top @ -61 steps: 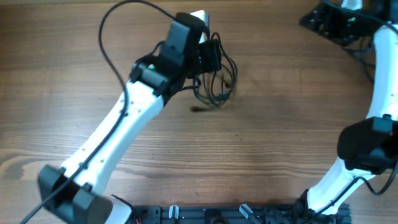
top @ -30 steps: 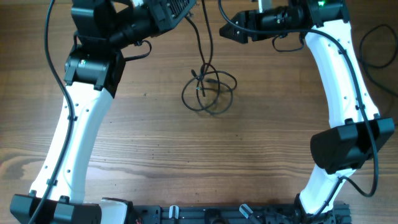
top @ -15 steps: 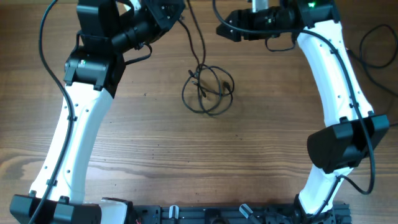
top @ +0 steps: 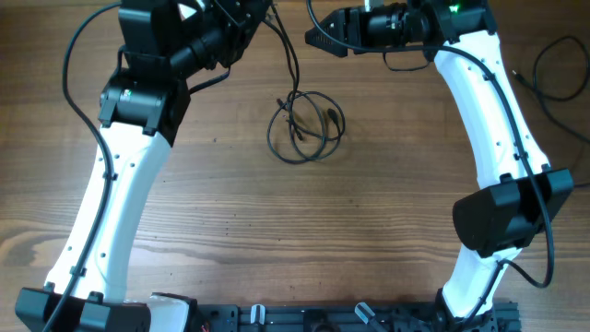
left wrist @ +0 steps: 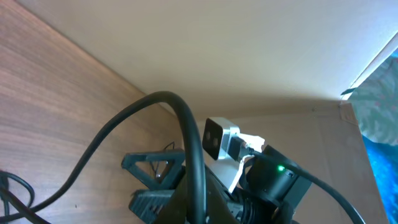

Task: Untangle cables

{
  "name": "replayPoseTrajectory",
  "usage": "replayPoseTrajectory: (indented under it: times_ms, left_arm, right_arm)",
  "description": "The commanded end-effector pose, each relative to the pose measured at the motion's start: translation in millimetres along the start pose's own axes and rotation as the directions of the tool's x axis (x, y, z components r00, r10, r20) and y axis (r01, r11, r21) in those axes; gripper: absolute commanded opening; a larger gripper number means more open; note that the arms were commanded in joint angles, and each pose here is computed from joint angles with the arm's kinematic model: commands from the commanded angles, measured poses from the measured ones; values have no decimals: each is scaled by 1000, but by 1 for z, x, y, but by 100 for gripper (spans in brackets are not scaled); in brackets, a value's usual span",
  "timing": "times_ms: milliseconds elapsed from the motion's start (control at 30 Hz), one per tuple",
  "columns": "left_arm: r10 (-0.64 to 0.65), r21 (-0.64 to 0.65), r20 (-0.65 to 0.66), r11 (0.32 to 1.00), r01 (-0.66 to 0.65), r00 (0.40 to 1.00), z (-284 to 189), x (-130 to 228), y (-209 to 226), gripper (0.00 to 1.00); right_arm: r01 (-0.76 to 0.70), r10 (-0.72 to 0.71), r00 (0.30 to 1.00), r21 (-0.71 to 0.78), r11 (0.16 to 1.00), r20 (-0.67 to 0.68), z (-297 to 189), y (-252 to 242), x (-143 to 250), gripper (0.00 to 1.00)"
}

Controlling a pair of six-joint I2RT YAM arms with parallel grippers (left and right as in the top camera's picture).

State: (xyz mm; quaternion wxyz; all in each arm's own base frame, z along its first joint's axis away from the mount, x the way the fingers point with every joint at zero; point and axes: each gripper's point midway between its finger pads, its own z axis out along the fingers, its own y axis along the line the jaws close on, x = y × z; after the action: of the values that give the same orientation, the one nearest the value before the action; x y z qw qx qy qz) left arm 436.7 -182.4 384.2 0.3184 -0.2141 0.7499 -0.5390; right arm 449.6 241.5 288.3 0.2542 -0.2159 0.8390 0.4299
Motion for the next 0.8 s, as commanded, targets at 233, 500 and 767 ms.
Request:
replayPoseTrajectory:
  times_ms: [233,500,767]
  left_arm:
    - [-113,-381,56,916,126,992,-23,16,85,4]
    - [275,-436,-259,822,-366,926,-39,40,113,4]
    - [584,-237,-255,735,-635,771,-49,36,62,4]
  right_arm:
    - [-71,71,997,21,997,-29,8,-8,8,68]
    - [-42,44,997,33,999,-64,24,5,16,68]
    - [-33,35,998,29,999,-59,25,7,15,68]
